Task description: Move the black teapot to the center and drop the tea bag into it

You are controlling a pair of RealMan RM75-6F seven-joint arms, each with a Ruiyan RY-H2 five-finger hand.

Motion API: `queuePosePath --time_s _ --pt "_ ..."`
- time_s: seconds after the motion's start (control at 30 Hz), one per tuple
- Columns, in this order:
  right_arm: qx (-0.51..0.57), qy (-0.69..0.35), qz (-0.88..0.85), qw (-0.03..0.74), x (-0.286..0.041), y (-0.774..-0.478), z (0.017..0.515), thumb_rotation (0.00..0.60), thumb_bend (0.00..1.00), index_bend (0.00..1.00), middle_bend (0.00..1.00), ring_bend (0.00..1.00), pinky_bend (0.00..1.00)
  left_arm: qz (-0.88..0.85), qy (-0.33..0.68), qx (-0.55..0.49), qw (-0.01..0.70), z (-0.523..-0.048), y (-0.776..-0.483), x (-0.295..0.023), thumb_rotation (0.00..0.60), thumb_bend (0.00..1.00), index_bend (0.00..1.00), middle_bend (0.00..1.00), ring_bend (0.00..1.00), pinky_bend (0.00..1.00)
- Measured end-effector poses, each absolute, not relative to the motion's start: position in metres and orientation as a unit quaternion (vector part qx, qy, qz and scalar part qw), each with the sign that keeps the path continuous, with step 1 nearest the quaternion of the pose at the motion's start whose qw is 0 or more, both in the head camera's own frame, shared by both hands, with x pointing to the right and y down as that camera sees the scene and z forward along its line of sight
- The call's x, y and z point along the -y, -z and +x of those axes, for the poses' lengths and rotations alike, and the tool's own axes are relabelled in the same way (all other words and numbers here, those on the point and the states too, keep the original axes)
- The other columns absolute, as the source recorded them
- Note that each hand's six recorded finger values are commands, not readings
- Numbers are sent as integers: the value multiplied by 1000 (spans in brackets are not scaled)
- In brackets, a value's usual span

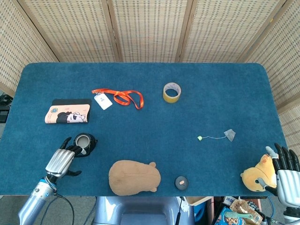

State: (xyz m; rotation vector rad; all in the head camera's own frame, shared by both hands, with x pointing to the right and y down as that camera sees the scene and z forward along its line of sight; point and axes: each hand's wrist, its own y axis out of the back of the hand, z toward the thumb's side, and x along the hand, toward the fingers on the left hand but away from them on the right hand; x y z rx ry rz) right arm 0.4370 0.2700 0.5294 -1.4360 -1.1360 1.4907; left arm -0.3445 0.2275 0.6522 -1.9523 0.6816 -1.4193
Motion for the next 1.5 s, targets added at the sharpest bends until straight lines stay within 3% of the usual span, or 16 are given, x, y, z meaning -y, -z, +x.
queuePosePath --time_s 1.07,1.17,1.5 --pt "449 -587 -561 373 -273 -530 440 600 180 140 113 0 1 -732 555 -249 307 -350 -661 -236 600 102 428 404 319 0" --pt "450 -588 -559 373 -274 -529 441 600 180 140 113 0 1 -734 555 -244 307 -347 -663 -237 600 102 456 429 327 0" --pt "454 -589 -557 370 -274 -528 443 600 180 140 113 0 1 -734 552 -247 310 -344 -665 -232 600 102 643 612 486 0"
